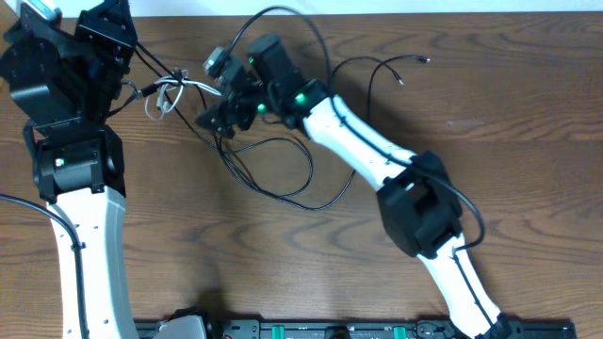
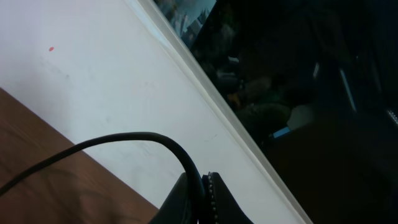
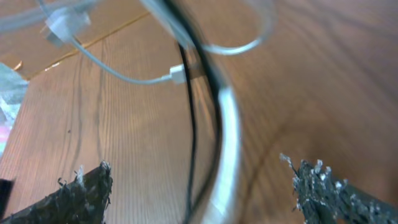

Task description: Untangle cables

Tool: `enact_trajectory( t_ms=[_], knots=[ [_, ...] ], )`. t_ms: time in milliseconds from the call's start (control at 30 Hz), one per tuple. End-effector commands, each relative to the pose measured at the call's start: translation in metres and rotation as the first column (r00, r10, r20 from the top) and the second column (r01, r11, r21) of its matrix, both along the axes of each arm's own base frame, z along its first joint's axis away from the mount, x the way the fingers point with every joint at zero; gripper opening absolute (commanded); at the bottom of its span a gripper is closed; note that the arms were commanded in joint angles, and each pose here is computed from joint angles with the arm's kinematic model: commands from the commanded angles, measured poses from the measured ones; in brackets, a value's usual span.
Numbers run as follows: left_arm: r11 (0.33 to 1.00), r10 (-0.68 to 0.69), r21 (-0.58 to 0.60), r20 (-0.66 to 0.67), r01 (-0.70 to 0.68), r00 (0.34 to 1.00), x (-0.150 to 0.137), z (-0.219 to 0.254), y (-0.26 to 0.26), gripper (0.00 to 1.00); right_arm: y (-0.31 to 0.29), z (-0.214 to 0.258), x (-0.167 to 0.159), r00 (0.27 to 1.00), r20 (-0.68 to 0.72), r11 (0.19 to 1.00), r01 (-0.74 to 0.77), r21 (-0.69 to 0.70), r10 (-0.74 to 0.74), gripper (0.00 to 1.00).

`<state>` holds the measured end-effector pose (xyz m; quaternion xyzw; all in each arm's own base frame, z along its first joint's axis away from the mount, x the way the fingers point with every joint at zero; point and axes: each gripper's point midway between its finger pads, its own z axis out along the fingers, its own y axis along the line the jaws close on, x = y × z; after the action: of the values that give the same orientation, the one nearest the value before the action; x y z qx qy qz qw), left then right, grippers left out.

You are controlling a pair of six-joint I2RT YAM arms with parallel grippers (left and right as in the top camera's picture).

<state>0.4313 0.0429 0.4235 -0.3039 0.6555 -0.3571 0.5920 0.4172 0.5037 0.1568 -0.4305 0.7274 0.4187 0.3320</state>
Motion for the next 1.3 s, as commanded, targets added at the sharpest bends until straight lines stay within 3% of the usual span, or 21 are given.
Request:
enact_trajectory(
  t_ms=[0, 100, 167, 200, 300, 400, 467, 600, 733, 900, 1067, 1267],
  knots=[
    [1.000, -0.027, 0.007, 0.067, 0.026, 0.997, -0.010, 0.029, -0.007, 0.07, 0.016, -0.013, 0.010, 0.995, -0.024, 0.995, 0.098, 0.015, -0.098, 0.90],
    [0.999, -0.045, 0.008, 0.066, 0.045, 0.997, -0.010, 0.029, -0.010, 0.07, 0.017, -0.010, 0.026, 0.980, -0.023, 0.980, 0.196, 0.041, -0.195, 0.86],
    [0.999, -0.045, 0.007, 0.059, 0.045, 0.997, -0.010, 0.027, -0.010, 0.07, 0.015, -0.011, 0.030, 0.974, -0.024, 0.974, 0.224, 0.034, -0.224, 0.76],
    [0.999, -0.045, 0.006, 0.056, 0.045, 0.997, -0.010, 0.026, -0.010, 0.08, 0.015, -0.012, 0.030, 0.974, -0.026, 0.974, 0.225, 0.031, -0.224, 0.62],
    [0.999, -0.045, 0.004, 0.052, 0.045, 0.998, -0.010, 0.025, -0.010, 0.07, 0.015, -0.014, 0.029, 0.974, -0.029, 0.974, 0.225, 0.028, -0.224, 0.34],
    [0.999, -0.045, 0.004, 0.051, 0.044, 0.998, -0.010, 0.025, -0.010, 0.07, 0.013, -0.018, 0.028, 0.972, -0.052, 0.973, 0.231, 0.014, -0.230, 0.12],
    [0.999, -0.043, 0.007, 0.052, 0.042, 0.998, -0.010, 0.025, -0.010, 0.07, 0.009, -0.026, 0.026, 0.969, -0.075, 0.972, 0.234, -0.021, -0.235, 0.03],
    [0.997, 0.010, 0.078, 0.032, -0.012, 0.999, -0.009, 0.018, 0.000, 0.07, -0.018, -0.043, 0.028, 0.951, -0.148, 0.959, 0.254, -0.127, -0.271, 0.01],
    [0.968, 0.188, 0.183, -0.059, -0.174, 0.980, -0.009, -0.007, 0.032, 0.07, -0.068, -0.046, 0.029, 0.915, -0.223, 0.925, 0.274, -0.264, -0.335, 0.01],
    [0.900, 0.359, 0.330, -0.194, -0.284, 0.913, -0.009, -0.051, 0.065, 0.07, -0.111, -0.022, 0.000, 0.947, -0.230, 0.927, 0.134, -0.350, -0.224, 0.01],
    [0.878, 0.397, 0.394, -0.282, -0.272, 0.873, 0.001, -0.086, 0.076, 0.08, -0.137, -0.005, -0.050, 0.983, -0.179, 0.884, -0.052, -0.464, -0.037, 0.01],
    [0.884, 0.389, 0.408, -0.375, -0.227, 0.841, 0.015, -0.126, 0.080, 0.07, -0.166, -0.015, -0.079, 0.977, -0.212, 0.793, -0.139, -0.593, 0.012, 0.01]
  ],
)
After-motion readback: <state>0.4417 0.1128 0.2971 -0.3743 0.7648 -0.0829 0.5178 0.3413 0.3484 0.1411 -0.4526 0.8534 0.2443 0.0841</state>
